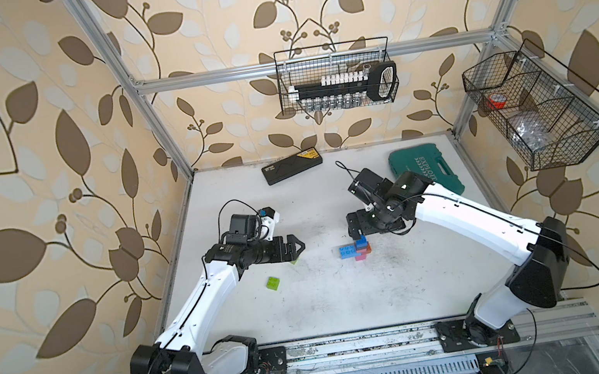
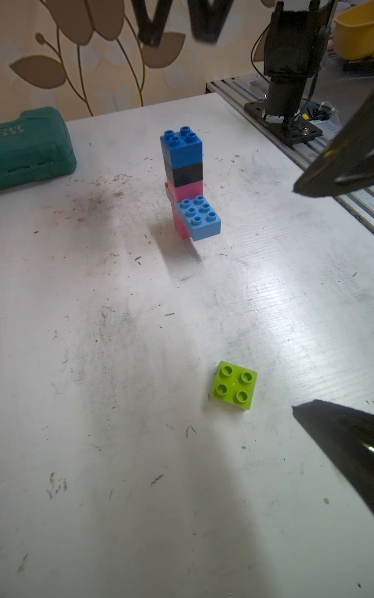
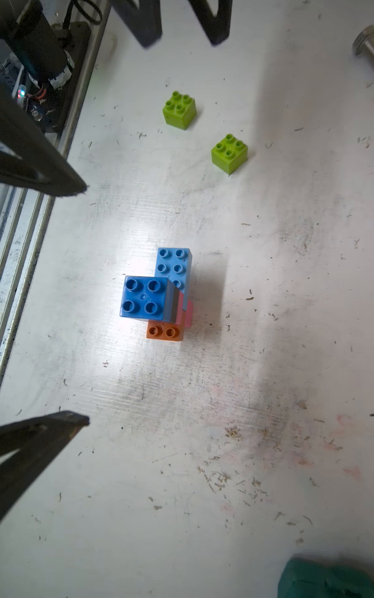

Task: Assemble the number 4 with lego
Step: Pick up the lego brick from the center of the board.

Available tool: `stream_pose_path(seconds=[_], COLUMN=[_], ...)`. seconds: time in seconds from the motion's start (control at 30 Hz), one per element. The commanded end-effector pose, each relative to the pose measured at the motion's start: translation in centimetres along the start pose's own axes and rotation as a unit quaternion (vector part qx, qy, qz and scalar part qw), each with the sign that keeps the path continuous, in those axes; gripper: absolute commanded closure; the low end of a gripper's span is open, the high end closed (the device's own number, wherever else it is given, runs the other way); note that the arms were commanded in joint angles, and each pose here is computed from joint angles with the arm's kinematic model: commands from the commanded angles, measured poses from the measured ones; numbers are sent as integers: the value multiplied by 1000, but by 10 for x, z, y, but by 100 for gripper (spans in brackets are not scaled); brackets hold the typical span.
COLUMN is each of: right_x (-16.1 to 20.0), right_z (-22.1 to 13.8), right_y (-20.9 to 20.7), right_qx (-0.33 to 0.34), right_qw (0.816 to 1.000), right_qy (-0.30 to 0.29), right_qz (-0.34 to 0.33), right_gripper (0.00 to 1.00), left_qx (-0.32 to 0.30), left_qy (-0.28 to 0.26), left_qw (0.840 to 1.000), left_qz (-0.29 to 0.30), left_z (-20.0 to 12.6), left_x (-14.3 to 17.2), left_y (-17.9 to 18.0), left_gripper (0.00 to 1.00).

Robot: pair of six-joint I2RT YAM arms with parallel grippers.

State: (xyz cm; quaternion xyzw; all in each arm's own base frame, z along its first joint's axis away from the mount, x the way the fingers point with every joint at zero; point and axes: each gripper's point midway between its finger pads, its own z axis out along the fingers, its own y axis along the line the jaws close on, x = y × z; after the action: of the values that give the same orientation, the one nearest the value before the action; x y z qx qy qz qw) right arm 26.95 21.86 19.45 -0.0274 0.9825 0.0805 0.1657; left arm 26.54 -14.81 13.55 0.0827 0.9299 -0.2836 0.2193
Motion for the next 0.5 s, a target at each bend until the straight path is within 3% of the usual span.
stream_pose_path(seconds=[0.0, 0.17, 0.27, 0.47], right_x=[17, 20, 20, 23], right_z=[-2, -5, -9, -9], right_y=[-11, -22, -28, -34], right_qx=[-9, -46, -48, -75], right_qw=[1000, 999, 999, 997], right_qy=[18, 5, -2, -4], right_qz=[-10, 7, 3, 5], right_gripper=[1, 1, 1, 1], left_qx=[-59, -124, -151, -196], left_qy=[29, 71, 95, 152], left_qw=[997, 988, 980, 956], left_qz=[33, 62, 82, 157], left_z=[2, 11, 17, 43], left_x=[1, 2, 2, 3], left_y=[4, 17, 25, 31], left_gripper=[1, 4, 11, 19])
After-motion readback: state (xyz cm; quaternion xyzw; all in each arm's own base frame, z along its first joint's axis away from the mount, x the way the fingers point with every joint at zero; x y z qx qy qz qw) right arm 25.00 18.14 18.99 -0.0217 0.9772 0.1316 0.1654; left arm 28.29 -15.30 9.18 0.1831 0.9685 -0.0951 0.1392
